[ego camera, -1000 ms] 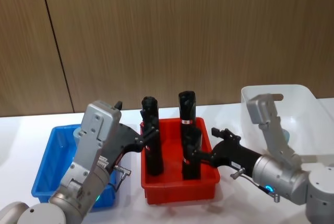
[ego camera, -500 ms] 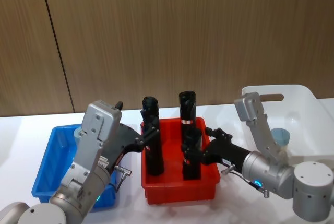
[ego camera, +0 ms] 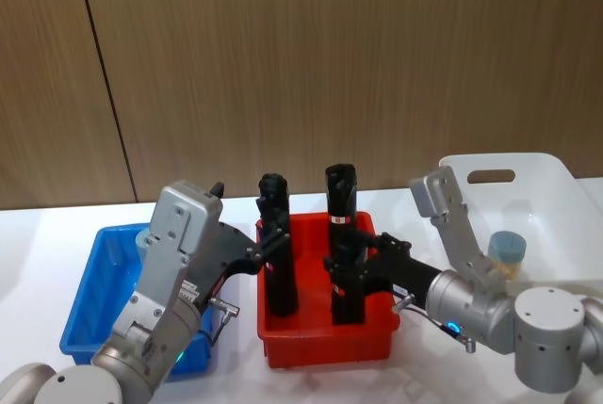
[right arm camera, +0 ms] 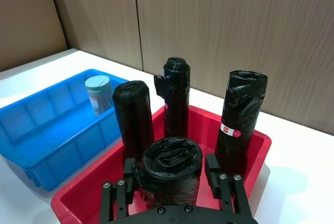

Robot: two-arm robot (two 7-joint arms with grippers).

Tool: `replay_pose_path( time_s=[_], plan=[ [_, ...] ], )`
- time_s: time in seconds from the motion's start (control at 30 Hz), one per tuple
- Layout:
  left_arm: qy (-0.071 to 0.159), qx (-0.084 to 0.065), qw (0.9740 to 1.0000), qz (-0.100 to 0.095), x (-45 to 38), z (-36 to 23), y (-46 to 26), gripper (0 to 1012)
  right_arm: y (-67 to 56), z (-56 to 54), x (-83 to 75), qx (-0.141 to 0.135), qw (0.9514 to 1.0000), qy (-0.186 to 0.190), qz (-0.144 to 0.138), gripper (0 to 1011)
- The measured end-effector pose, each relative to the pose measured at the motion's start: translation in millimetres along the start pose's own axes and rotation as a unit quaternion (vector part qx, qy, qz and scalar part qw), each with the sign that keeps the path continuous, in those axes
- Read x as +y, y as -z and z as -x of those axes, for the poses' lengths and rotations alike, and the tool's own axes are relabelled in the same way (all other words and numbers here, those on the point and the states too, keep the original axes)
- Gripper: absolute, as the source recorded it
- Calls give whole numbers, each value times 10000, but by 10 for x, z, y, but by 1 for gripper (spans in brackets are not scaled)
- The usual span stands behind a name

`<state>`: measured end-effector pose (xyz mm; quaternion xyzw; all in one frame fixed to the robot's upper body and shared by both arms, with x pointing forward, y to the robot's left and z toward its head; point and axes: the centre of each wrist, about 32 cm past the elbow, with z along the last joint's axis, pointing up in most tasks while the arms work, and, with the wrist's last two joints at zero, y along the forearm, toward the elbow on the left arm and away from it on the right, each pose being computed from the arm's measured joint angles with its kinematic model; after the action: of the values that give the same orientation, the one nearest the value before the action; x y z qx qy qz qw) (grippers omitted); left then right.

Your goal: Pick the cotton swabs from the blue box and place them into the white box.

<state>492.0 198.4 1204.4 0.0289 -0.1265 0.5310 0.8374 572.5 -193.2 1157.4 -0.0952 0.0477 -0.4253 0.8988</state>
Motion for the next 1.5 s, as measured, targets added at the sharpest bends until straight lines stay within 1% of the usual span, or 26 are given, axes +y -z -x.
replay_pose_path(
  time_s=[0.07, 0.1, 0.2, 0.23, 0.3, 0.33, 0.57, 0.73, 1.03, 1.07, 1.13, 1.37, 1.4, 1.47, 1.5],
  plan=[
    [0, 0, 10000, 0, 0, 0, 0, 1004, 1, 3, 17, -3, 10000, -7, 12, 823],
    [0, 0, 10000, 0, 0, 0, 0, 1004, 2, 6, 25, -4, 10000, -12, 18, 769],
    [0, 0, 10000, 0, 0, 0, 0, 1004, -2, 9, 38, -8, 10000, -21, 24, 711],
    [0, 0, 10000, 0, 0, 0, 0, 1004, -3, 10, 40, -10, 10000, -23, 24, 679],
    [0, 0, 10000, 0, 0, 0, 0, 1004, -6, 14, 44, -14, 10000, -30, 24, 575],
    [0, 0, 10000, 0, 0, 0, 0, 1004, -7, 14, 44, -15, 10000, -31, 24, 557],
    [0, 0, 10000, 0, 0, 0, 0, 1004, -55, 28, 32, -28, 10000, -48, -36, 501],
    [0, 0, 10000, 0, 0, 0, 0, 1004, -113, 33, 4, -27, 9999, -38, -133, 476],
    [0, 0, 10000, 0, 0, 0, 0, 1004, -323, 6, -104, -60, 9988, 76, -489, 431],
    [-1, 0, 10000, 0, 0, 0, 0, 1004, -353, -2, -119, -69, 9985, 95, -538, 419],
    [0, 0, 10000, 0, 0, 0, 0, 1004, -449, -36, -177, -99, 9973, 181, -699, 414],
    [0, 0, 10000, 0, 0, 0, 0, 1004, -619, -125, -296, -155, 9943, 396, -977, 394],
    [0, 0, 10000, 0, 0, 0, 0, 1004, -670, -161, -335, -184, 9931, 478, -1054, 394],
    [0, 0, 10000, 0, 0, 0, 0, 1004, -708, -194, -367, -198, 9920, 550, -1116, 394],
    [0, 0, 10000, 0, 0, 0, 0, 1004, -746, -230, -401, -222, 9909, 626, -1172, 394]
  ],
)
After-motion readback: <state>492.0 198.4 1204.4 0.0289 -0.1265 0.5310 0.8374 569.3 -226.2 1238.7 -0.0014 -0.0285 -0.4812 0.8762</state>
